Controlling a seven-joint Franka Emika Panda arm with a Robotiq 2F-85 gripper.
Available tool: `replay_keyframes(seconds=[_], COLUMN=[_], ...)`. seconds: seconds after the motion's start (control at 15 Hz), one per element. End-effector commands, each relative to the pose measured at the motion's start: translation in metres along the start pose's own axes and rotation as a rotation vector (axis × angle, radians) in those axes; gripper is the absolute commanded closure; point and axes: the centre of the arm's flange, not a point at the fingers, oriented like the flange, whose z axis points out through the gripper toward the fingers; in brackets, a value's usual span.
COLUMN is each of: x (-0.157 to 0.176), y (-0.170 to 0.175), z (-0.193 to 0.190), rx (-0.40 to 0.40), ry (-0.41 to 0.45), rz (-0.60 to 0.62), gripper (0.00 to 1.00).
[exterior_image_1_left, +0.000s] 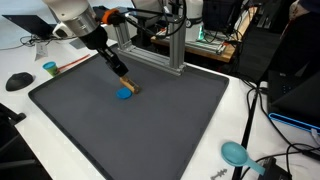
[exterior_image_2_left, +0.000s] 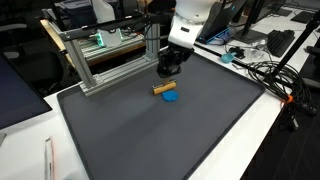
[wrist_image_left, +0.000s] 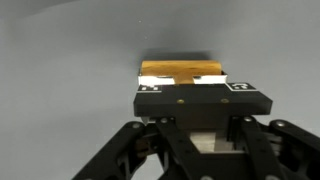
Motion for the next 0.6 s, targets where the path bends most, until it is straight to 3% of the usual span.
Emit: replay_keyframes(seconds=[0.0,0.27,0.53], x=[-0.032,-0.034,-0.019], y=[0.025,0.028,0.013], z=[-0.039,-0.068,-0.062], rx=[0.015,0.104,0.08], ry=[0.054,0.123,0.175], rz=[-0.021,-0.007,0.136], gripper=[0.77,0.77,0.77])
